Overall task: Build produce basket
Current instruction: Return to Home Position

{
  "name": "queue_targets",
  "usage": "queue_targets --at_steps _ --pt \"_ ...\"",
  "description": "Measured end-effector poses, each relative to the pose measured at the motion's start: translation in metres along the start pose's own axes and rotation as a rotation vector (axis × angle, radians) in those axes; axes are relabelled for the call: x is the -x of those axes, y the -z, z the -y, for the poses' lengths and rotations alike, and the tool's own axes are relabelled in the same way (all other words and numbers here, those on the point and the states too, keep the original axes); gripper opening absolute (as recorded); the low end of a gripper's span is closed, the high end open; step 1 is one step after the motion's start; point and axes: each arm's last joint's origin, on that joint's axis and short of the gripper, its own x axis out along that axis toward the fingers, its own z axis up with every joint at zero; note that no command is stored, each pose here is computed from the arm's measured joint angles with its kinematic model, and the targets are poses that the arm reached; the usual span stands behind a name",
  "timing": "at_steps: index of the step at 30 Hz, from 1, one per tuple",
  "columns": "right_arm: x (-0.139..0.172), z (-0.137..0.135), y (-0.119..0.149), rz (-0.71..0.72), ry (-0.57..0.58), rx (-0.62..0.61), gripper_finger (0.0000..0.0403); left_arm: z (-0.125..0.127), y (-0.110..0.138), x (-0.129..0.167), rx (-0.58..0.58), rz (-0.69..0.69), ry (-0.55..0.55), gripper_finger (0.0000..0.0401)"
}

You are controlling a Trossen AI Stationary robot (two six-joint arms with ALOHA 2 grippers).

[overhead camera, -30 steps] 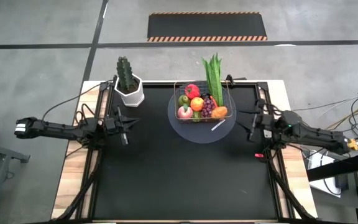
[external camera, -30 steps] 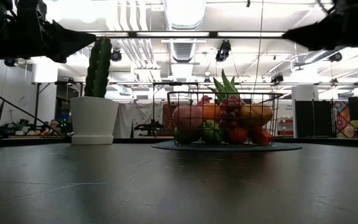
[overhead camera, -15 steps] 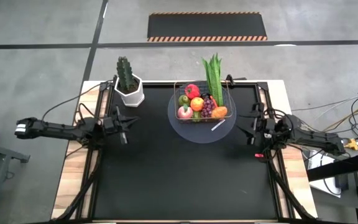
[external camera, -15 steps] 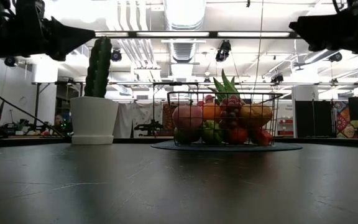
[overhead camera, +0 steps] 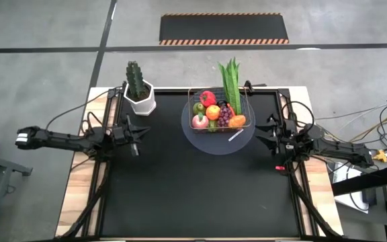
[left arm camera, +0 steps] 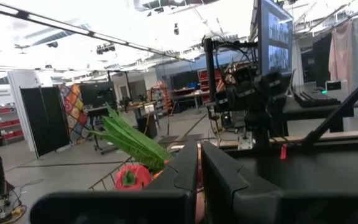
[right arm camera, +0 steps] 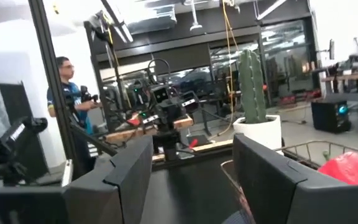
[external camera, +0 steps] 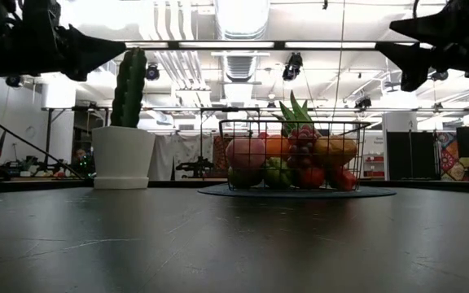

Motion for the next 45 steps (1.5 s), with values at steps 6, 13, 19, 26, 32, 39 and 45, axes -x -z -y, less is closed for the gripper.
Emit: queue_targets --at_steps 6,13,19,26,32,39,45 --pt "0.000 0.000 0.000 0.000 0.000 -0.026 0.0210 0.002 0.004 -0.002 -0.010 -0.034 0.008 0.0003" --pt "0.000 0.000 0.000 -0.001 0.000 -0.025 0.0210 0.004 0.010 -0.005 -0.025 -0.081 0.020 0.0003" --pt "0.000 0.000 0.000 -0.001 0.001 -0.025 0.0210 0.006 0.017 -0.007 -0.042 -0.136 0.034 0.0003" --pt "0.000 0.000 0.000 -0.001 0.001 -0.025 0.0210 0.009 0.026 -0.010 -0.062 -0.202 0.050 0.0003" --pt "0.000 0.000 0.000 -0.001 0.001 -0.025 0.0210 0.013 0.037 -0.012 -0.087 -0.283 0.070 0.0003" --pt "0.000 0.000 0.000 -0.002 0.001 -0.025 0.0210 0.016 0.050 -0.013 -0.116 -0.378 0.094 0.0003" --pt "0.000 0.000 0.000 -0.002 0.001 -0.025 0.0210 0.019 0.062 -0.014 -0.141 -0.462 0.114 0.0003"
